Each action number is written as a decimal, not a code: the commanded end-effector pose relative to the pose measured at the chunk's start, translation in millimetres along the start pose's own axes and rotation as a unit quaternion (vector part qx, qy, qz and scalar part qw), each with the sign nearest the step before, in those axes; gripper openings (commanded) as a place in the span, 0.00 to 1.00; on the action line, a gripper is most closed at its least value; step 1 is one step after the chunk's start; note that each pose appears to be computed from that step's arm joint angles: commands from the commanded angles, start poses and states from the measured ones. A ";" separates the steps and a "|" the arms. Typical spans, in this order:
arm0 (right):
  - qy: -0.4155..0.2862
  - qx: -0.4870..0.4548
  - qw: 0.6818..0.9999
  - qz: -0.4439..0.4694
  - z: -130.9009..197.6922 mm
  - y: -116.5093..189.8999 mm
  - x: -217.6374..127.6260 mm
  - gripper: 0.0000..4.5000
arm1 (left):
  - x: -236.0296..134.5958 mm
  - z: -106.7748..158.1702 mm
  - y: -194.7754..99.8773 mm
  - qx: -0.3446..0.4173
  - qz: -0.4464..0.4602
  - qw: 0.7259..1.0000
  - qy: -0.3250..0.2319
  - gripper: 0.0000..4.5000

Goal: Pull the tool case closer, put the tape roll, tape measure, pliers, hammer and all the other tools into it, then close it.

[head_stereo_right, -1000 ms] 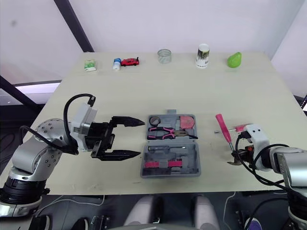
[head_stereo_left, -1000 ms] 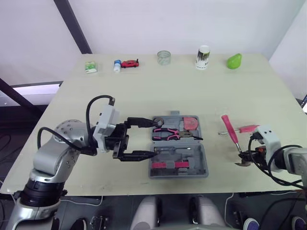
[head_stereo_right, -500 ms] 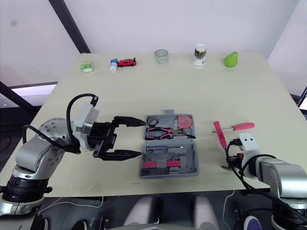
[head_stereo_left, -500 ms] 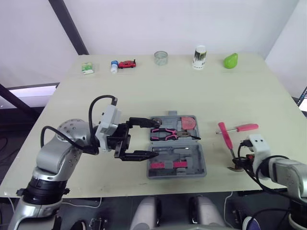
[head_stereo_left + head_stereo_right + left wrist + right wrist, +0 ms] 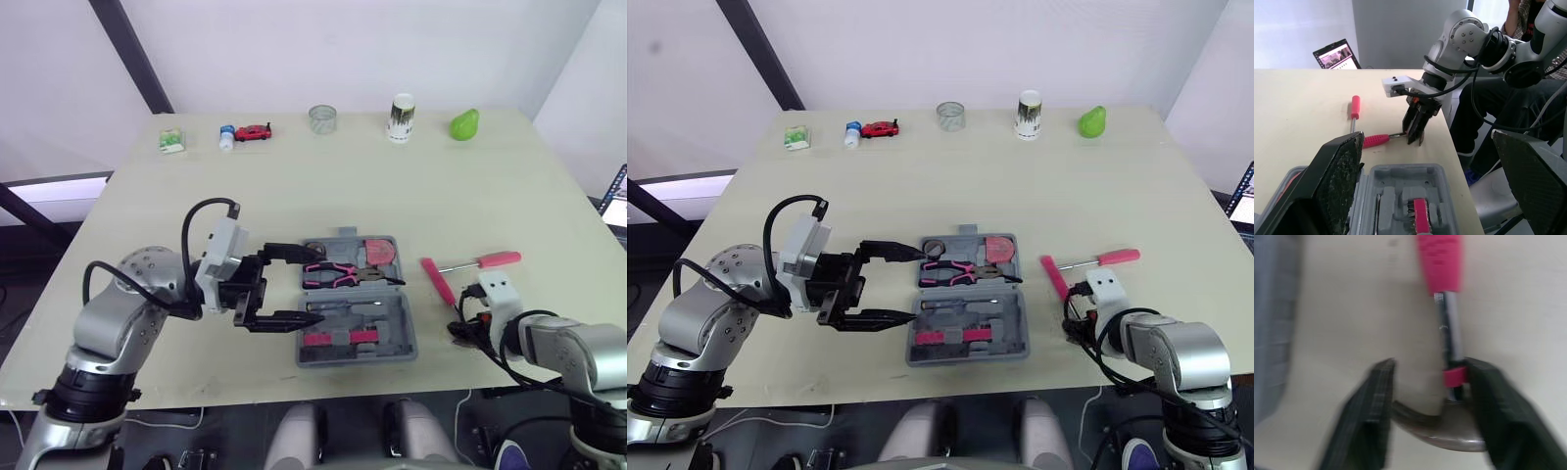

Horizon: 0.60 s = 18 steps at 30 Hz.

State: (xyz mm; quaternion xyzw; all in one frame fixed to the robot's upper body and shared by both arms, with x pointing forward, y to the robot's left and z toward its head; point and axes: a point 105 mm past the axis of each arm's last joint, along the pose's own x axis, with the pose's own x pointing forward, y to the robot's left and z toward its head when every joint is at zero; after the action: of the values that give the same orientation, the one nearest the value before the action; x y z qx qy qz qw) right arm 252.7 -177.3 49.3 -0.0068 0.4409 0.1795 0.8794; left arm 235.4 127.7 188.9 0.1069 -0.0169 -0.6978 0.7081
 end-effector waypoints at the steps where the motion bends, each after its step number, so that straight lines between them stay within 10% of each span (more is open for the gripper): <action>1: -0.005 -0.009 1.000 0.006 0.7 5.2 -2.4 0.93 | -0.9 7.9 -1.7 0.023 -0.001 1.000 -0.003 1.00; 18: -0.211 -0.087 0.974 0.009 12.8 -12.7 -12.2 0.99 | -0.7 8.5 -1.4 0.021 0.001 1.000 -0.005 1.00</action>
State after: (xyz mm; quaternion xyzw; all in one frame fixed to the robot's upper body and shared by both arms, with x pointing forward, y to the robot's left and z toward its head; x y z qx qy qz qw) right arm 254.5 -185.7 52.2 -0.0343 0.2711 0.2270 0.9348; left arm 235.2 128.1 188.7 0.1068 -0.0166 -0.6966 0.7093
